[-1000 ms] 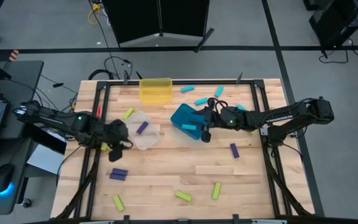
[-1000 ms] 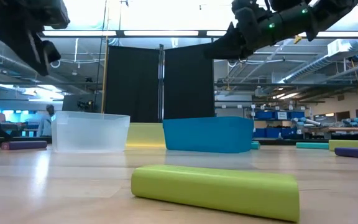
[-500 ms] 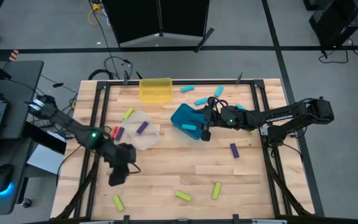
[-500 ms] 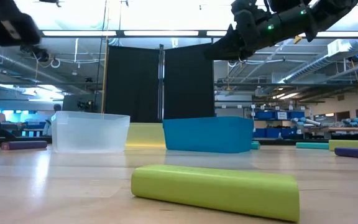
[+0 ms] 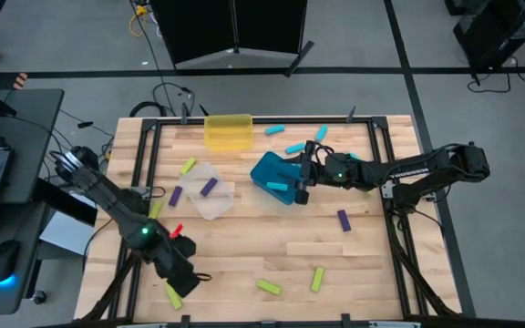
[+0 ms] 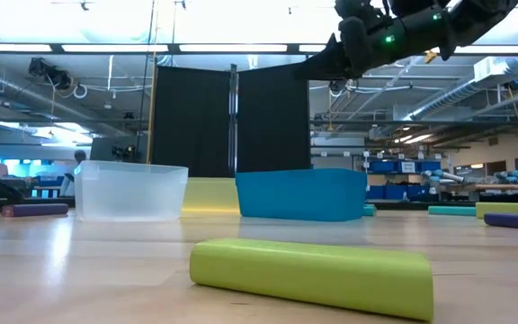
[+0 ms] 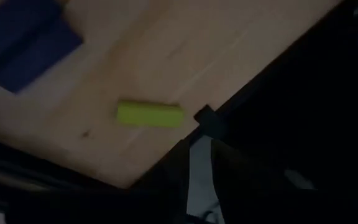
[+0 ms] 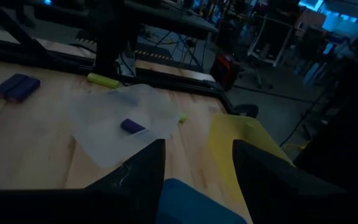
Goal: Sort blocks
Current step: Put the green block into the yellow bin
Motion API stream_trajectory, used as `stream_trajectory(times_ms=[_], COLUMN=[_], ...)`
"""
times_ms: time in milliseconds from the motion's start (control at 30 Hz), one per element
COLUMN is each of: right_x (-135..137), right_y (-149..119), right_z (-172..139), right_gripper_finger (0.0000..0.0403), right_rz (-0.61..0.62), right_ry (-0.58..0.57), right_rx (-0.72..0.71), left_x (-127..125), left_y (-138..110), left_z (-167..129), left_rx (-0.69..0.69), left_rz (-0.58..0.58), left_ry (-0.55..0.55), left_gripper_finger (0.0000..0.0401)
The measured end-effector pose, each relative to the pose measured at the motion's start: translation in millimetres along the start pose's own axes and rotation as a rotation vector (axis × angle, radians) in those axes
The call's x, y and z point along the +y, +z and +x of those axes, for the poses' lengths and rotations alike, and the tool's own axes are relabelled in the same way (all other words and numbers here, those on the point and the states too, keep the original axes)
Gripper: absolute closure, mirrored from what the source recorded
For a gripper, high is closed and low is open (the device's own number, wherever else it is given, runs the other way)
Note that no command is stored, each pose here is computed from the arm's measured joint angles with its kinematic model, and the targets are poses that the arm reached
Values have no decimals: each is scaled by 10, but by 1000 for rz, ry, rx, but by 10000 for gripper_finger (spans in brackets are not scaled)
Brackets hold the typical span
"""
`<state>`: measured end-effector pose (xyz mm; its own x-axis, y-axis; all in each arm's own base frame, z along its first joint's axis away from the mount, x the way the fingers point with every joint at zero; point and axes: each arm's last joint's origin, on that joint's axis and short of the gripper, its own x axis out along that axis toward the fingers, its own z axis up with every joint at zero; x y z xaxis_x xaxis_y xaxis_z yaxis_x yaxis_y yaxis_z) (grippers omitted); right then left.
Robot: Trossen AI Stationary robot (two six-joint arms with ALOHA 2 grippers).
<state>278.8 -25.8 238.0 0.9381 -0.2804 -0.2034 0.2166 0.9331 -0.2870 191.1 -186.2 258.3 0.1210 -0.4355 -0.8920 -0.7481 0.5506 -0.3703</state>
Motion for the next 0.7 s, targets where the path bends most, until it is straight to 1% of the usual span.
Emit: stream_trajectory(times_ms=[133, 267, 300, 367, 467, 533, 700], right_x=[-14, -17, -20, -35, -68, -103, -197], right_y=[-3, 8, 13, 28, 39, 39, 37], right_z=[3, 3, 3, 5, 11, 17, 31], right_gripper_finger=[204, 204, 204, 204, 204, 204, 204], right_rz=[-16, -48, -54, -63, -83, -90, -81], right_ry=[-3, -5, -7, -13, -7, 0, 29], right_rx=[1, -11, -17, -34, -56, -67, -102], left_x=[-73, -159, -188, -269, -393, -464, -503], left_y=[-125, -322, -359, -406, -387, -399, -536], left_z=[153, 348, 403, 507, 647, 683, 546], left_rx=[46, 69, 83, 91, 26, 9, -27], left_rz=[-153, -345, -356, -369, -394, -412, -474], left_ry=[-15, -55, -67, -57, -12, 30, 252], left_gripper_finger=[328, 328, 328, 328, 327, 327, 317])
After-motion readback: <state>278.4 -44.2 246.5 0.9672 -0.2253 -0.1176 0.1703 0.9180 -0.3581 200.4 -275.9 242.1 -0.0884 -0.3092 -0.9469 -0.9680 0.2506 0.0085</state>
